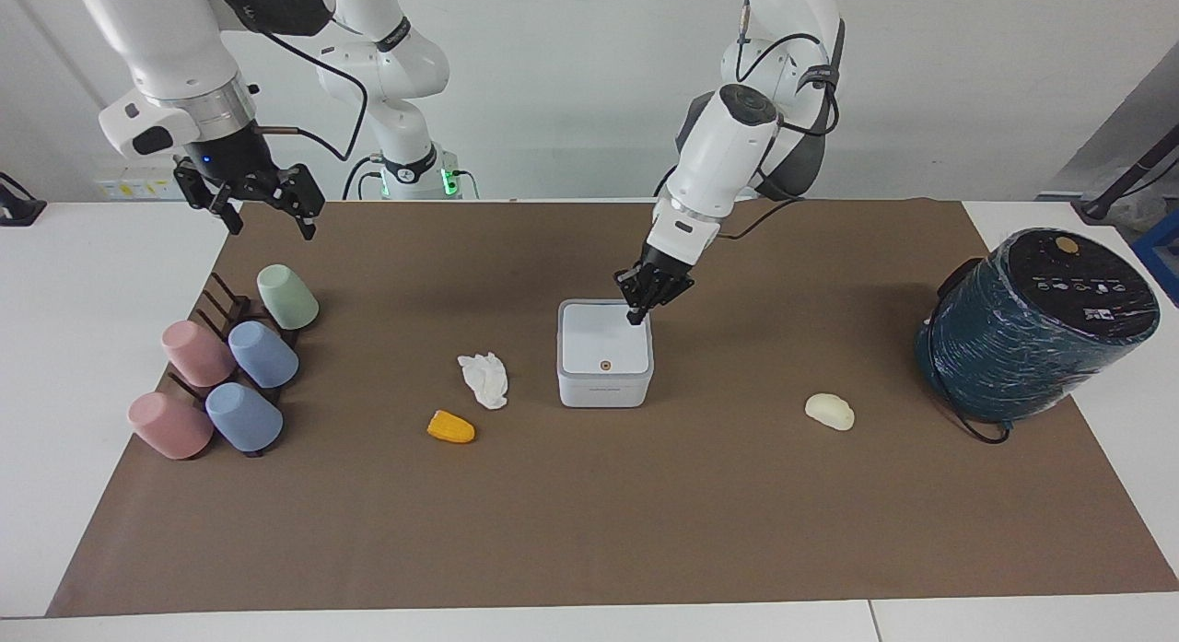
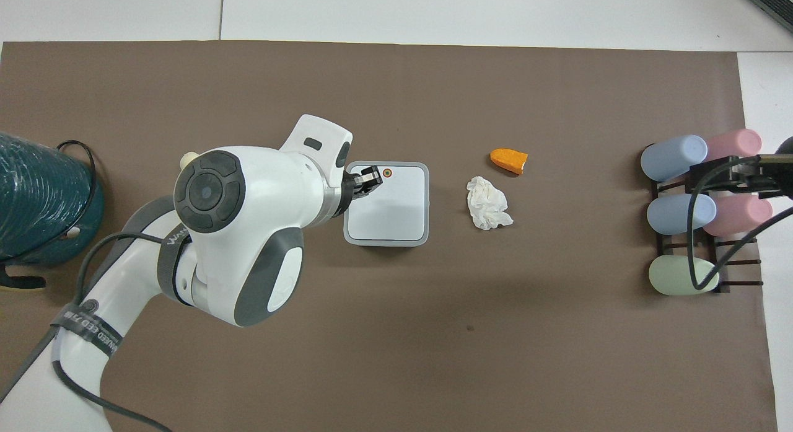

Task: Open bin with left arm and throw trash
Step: 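Grasp the edge of the white bin lid with the left gripper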

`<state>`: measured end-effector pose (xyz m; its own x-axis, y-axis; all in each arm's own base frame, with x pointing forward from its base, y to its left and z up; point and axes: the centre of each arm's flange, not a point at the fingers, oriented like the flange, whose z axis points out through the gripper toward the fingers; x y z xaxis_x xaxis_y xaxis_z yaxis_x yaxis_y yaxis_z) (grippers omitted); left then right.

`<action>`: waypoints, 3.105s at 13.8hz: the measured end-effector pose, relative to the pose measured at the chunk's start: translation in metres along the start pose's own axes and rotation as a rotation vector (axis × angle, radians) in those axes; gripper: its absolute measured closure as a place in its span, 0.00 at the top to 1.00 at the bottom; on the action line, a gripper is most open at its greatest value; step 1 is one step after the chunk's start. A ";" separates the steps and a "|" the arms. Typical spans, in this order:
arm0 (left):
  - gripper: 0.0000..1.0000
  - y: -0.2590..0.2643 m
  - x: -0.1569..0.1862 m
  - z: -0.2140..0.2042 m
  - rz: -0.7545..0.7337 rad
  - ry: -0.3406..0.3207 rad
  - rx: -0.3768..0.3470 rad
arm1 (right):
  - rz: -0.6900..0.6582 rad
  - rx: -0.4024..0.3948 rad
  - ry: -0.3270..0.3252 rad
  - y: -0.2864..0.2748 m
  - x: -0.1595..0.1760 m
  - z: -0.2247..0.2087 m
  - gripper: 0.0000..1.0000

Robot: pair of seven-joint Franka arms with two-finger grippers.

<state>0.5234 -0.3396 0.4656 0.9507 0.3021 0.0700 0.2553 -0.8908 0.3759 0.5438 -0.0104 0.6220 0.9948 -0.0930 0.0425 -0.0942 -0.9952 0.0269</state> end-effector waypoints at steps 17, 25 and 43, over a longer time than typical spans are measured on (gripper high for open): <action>0.05 -0.006 -0.009 0.059 -0.032 0.002 -0.019 | -0.002 0.000 0.000 -0.001 -0.001 0.000 1.00; 0.08 -0.006 -0.008 0.059 -0.033 0.004 -0.020 | -0.002 0.000 0.000 -0.001 -0.001 0.000 1.00; 0.08 -0.007 -0.008 0.063 -0.035 0.001 -0.016 | -0.002 0.001 0.002 -0.001 -0.001 -0.001 1.00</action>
<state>0.5254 -0.3568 0.4046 0.9410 0.3333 0.0579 0.2855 -0.8743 0.3925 0.5425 -0.0096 0.6232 0.9948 -0.0913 0.0445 -0.0926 -0.9954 0.0263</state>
